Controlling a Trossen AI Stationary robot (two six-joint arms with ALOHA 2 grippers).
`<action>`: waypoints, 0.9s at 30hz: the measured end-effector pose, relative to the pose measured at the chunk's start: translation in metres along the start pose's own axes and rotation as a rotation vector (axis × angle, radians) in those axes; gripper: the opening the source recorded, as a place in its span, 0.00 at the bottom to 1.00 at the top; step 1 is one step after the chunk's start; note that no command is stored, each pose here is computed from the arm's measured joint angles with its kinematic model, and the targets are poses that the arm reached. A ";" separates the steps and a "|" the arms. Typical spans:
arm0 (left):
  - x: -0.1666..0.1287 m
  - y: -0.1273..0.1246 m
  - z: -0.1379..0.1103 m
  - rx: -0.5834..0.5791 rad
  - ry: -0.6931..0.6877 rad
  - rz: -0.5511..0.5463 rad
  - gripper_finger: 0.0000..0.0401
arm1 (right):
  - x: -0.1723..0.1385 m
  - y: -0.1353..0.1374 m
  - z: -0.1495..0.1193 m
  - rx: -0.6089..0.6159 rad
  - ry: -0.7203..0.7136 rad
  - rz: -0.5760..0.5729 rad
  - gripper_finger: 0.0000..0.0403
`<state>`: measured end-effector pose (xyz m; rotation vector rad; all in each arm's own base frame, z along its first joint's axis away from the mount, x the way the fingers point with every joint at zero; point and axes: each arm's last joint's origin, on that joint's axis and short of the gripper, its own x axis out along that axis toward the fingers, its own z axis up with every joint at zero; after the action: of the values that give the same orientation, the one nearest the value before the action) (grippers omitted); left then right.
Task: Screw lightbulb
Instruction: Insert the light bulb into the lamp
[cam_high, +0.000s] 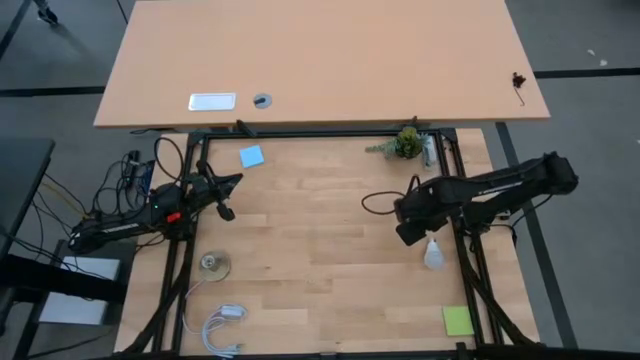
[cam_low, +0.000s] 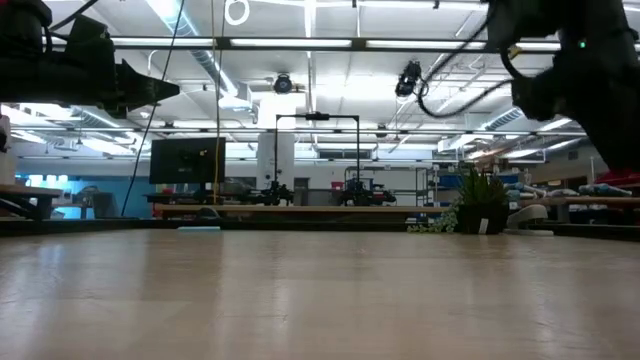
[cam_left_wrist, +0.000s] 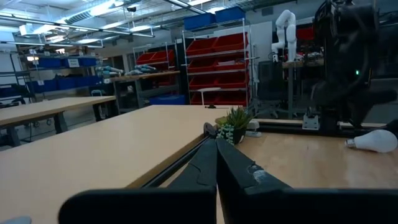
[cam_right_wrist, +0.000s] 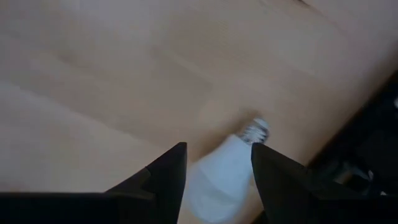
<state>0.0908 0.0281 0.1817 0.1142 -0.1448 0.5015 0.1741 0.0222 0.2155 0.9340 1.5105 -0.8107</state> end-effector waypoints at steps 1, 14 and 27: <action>0.000 0.000 0.000 0.000 0.000 0.000 0.00 | 0.005 0.000 0.000 0.009 0.009 -0.023 0.47; 0.000 0.000 0.000 0.000 0.001 0.000 0.00 | 0.048 0.003 -0.003 0.142 0.111 -0.173 0.48; 0.000 0.000 0.000 0.000 0.001 0.000 0.00 | 0.073 0.004 -0.007 0.189 0.155 -0.202 0.51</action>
<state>0.0909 0.0281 0.1817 0.1143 -0.1440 0.5016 0.1705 0.0392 0.1439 1.0118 1.7040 -1.0611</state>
